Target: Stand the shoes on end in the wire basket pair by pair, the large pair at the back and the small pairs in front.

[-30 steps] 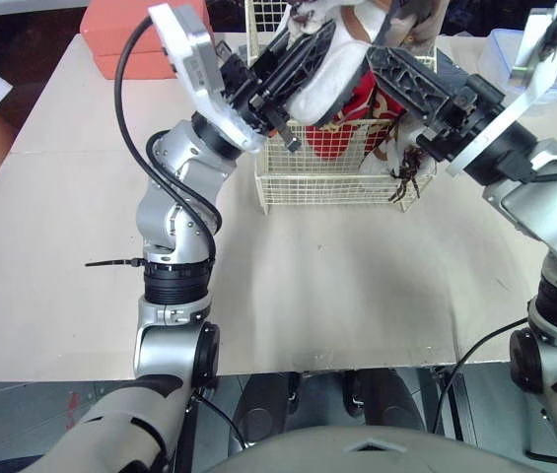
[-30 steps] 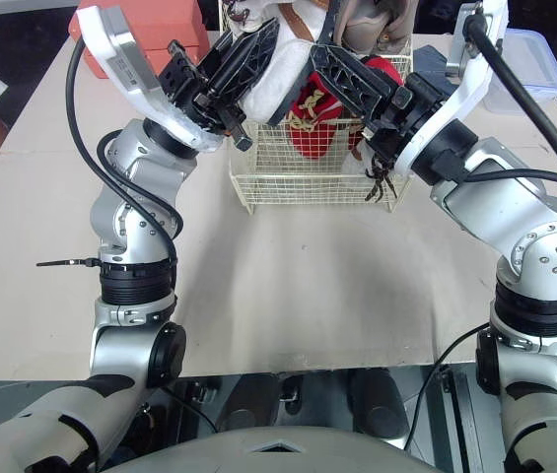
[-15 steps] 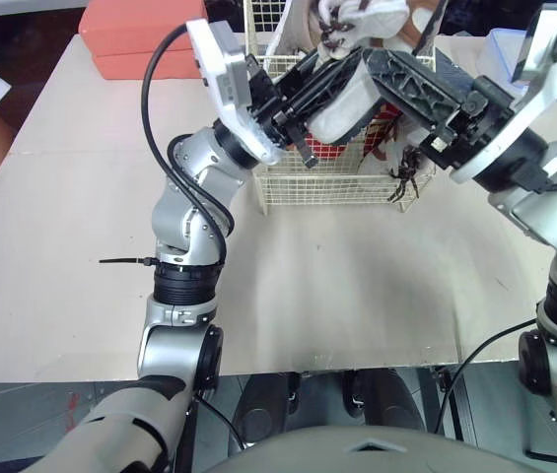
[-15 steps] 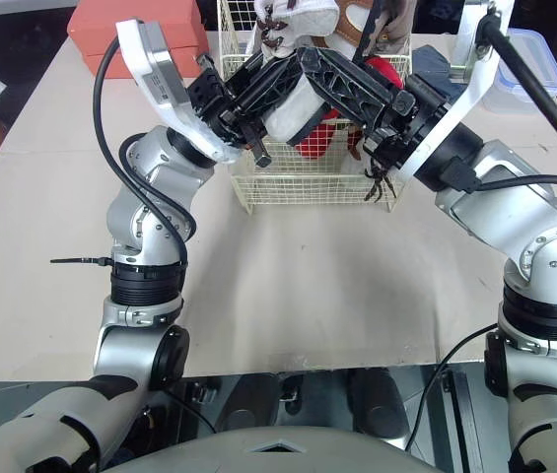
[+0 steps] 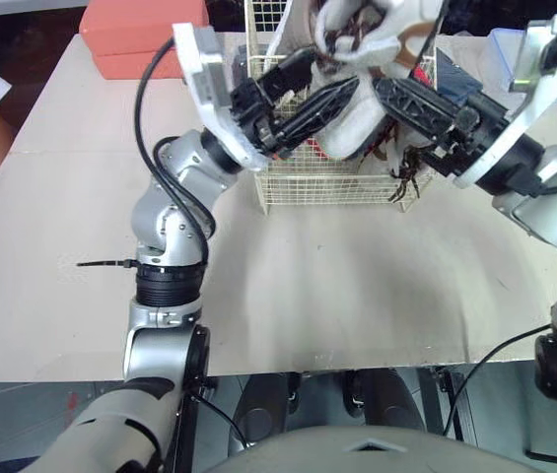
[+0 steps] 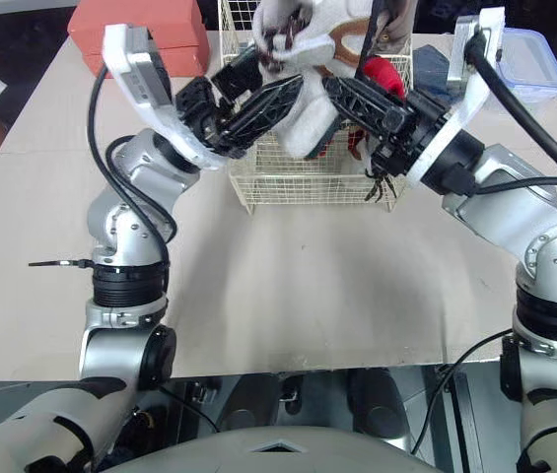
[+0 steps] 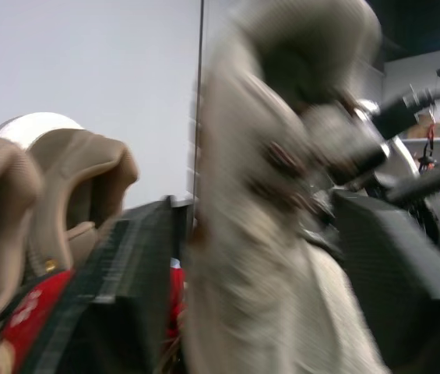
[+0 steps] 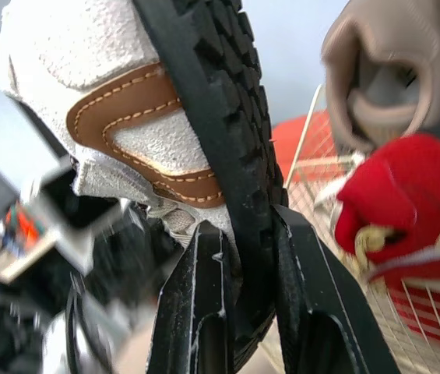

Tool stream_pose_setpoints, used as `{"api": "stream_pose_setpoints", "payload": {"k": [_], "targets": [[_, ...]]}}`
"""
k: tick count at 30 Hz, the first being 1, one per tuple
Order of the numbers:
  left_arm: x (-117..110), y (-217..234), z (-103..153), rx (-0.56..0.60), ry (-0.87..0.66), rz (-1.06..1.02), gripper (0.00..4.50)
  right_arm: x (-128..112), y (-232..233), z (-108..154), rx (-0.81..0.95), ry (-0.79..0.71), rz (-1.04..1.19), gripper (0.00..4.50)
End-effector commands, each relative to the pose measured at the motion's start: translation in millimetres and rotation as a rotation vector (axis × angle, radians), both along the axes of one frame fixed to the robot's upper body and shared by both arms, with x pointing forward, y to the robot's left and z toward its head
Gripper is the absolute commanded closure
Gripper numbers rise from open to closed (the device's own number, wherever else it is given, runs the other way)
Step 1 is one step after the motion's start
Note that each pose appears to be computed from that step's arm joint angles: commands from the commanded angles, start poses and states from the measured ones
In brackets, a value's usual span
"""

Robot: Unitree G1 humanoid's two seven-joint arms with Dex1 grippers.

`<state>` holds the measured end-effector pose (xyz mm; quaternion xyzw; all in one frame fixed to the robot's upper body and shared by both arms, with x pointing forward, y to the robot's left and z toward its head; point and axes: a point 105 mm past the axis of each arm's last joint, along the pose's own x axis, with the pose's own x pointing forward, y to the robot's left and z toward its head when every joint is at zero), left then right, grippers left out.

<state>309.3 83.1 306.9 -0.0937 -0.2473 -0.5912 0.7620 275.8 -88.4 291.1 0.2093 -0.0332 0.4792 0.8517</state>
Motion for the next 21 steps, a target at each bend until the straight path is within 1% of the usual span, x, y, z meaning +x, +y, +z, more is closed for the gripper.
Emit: {"api": "stream_pose_setpoints", "payload": {"k": [1,3,5,7,9,11,15,18,21], "targets": [[-14.6,13.6,17.6,-0.010,0.037,-0.147,0.03,-18.0,-4.7,0.2,-0.079,-0.110,0.089,4.50],[-21.2,18.0,16.0,0.036,0.094,-0.233,0.03,-24.6,-5.7,-7.9,-0.126,-0.124,0.144,4.50],[-22.1,17.1,13.8,0.080,0.113,-0.257,0.03,-25.3,-6.4,-11.7,-0.149,-0.130,0.163,4.50],[-22.0,12.2,14.7,0.091,0.121,-0.275,0.03,-23.9,-5.9,-14.4,-0.172,-0.138,0.168,4.50],[-24.4,4.9,13.1,0.113,0.130,-0.307,0.03,-23.1,-3.5,-14.2,-0.174,-0.149,0.174,4.50],[-27.0,-2.2,4.5,0.172,0.137,-0.327,0.03,-22.4,-1.0,-12.2,-0.166,-0.161,0.178,4.50],[-23.3,-8.1,-5.4,0.248,0.144,-0.316,0.03,-27.5,4.1,-10.4,-0.156,-0.174,0.215,4.50],[-21.5,-8.2,-6.3,0.261,0.140,-0.322,0.03,-33.3,5.7,-10.3,-0.150,-0.173,0.250,4.50],[-24.4,-10.4,-6.6,0.277,0.132,-0.362,0.03,-40.3,7.7,-12.8,-0.159,-0.164,0.299,4.50]]}}
